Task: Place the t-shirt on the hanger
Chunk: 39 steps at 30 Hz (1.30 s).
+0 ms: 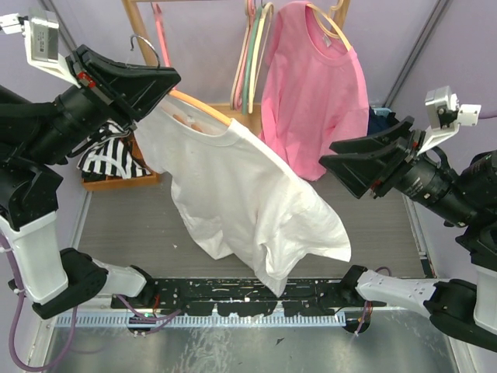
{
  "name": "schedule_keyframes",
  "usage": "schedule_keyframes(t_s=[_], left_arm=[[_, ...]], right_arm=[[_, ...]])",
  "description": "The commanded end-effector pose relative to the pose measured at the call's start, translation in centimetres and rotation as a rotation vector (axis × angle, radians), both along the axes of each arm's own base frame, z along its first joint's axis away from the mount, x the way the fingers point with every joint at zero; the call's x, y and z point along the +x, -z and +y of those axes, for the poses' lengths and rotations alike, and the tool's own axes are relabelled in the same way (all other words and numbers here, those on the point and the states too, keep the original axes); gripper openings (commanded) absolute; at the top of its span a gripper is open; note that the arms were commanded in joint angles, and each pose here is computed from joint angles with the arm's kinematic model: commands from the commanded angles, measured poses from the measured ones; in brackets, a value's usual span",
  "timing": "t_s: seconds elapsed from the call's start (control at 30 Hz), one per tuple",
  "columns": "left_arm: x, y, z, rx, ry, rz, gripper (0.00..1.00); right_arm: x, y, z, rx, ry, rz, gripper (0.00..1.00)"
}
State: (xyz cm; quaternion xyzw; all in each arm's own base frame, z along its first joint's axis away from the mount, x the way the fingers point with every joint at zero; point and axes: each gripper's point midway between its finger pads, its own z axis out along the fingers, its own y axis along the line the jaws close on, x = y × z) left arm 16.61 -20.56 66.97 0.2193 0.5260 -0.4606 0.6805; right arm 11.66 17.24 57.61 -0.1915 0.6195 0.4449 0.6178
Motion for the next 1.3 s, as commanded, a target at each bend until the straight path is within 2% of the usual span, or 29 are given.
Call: schedule_keyframes(t_s=[0.0,0.13,0.23,0.43,0.6,0.67,0.8,0.87,1.03,1.27], left_arm=[[-0.2,-1.0,0.0,-0.025,0.007,-0.051,0.0],[0.1,-0.3,0.1,-0.012,-0.008,-0.035,0.0],[0.2,0.0,0.0,-0.009,-0.008,-0.027,0.0],[0.1,0.2,0.1,-0.011,-0.004,-0.015,0.0],[0.0,0.6,0.2,-0.008,-0.008,-0.004,0.0],[0.2,0.8,0.2,-0.004,-0.016,0.004,0.0],[0.8,1.6,0.0,0.01,-0.023,0.025,0.0],[1.0,2.0,-0.1,0.018,-0.031,0.037,0.0],[1.9,3.5,0.3,0.059,-0.077,0.076,0.0],[3.2,5.2,0.5,0.105,-0.132,0.126,0.0]], right_arm=[[-2.6,0.3,0.7,-0.006,-0.137,-0.061,0.54],[-5.3,1.4,1.6,-0.017,-0.297,-0.072,0.56],[-6.1,2.4,2.0,-0.026,-0.349,-0.063,0.56],[-3.8,4.7,2.0,-0.085,-0.247,-0.033,0.56],[-3.1,6.5,2.7,-0.123,-0.246,-0.014,0.56],[-3.4,6.5,2.9,-0.119,-0.269,-0.02,0.52],[-4.0,6.3,3.0,-0.111,-0.303,-0.031,0.2],[-4.3,5.9,2.5,-0.1,-0.294,-0.042,0.09],[-5.0,4.6,1.3,-0.061,-0.274,-0.076,0.01],[-6.1,3.4,0.7,-0.018,-0.297,-0.123,0.01]])
